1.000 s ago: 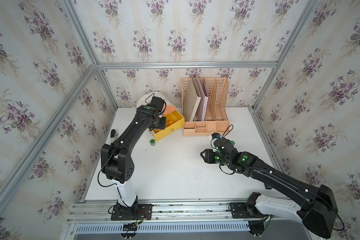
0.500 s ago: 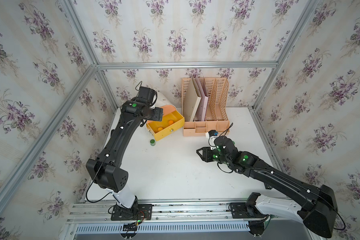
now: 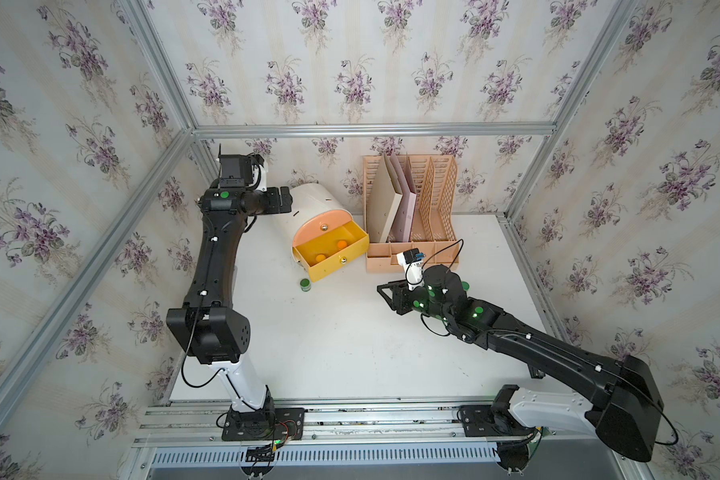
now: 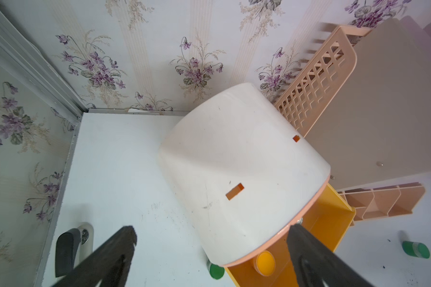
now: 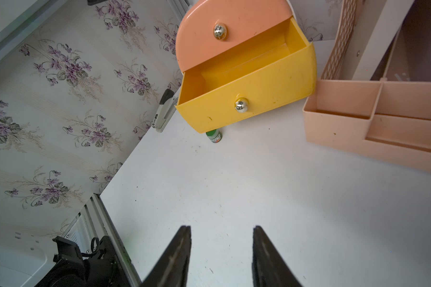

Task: Put the paint cans in the drawer according to color
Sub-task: Close the drawer in the storage box.

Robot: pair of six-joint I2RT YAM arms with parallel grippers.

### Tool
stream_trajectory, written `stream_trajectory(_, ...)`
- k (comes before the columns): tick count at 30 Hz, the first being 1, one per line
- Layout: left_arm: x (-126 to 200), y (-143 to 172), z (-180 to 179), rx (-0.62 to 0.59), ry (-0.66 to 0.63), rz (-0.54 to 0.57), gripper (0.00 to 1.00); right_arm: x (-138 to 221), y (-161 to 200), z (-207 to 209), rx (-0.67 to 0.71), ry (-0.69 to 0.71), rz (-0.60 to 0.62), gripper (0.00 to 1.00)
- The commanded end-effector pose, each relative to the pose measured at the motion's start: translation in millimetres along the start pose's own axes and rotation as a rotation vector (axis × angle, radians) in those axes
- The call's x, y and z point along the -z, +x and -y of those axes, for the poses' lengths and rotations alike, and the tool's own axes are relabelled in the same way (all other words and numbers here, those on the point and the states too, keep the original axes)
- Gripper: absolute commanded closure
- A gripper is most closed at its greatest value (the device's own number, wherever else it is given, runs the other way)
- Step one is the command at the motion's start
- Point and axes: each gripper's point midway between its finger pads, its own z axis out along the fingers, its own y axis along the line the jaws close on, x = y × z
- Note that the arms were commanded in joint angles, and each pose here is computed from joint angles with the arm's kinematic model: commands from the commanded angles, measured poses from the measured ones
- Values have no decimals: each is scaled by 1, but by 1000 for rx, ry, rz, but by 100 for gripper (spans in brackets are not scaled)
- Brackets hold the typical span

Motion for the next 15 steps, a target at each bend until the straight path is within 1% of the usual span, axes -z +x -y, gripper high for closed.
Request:
stream_trajectory(1, -13, -22, 2, 28, 108, 83, 1, -11, -23, -13, 46, -54, 90, 56)
stream_trajectory(5, -35, -25, -21, 85, 132, 91, 1, -34, -23, -12, 52, -49, 82, 56)
stream_trajectory(8, -45, -30, -37, 118, 147, 112, 1, -51, -20, -10, 50, -54, 71, 56)
stream_trajectory(15, -65, -37, -55, 159, 187, 125, 1, -86, -11, -4, 45, -56, 53, 56)
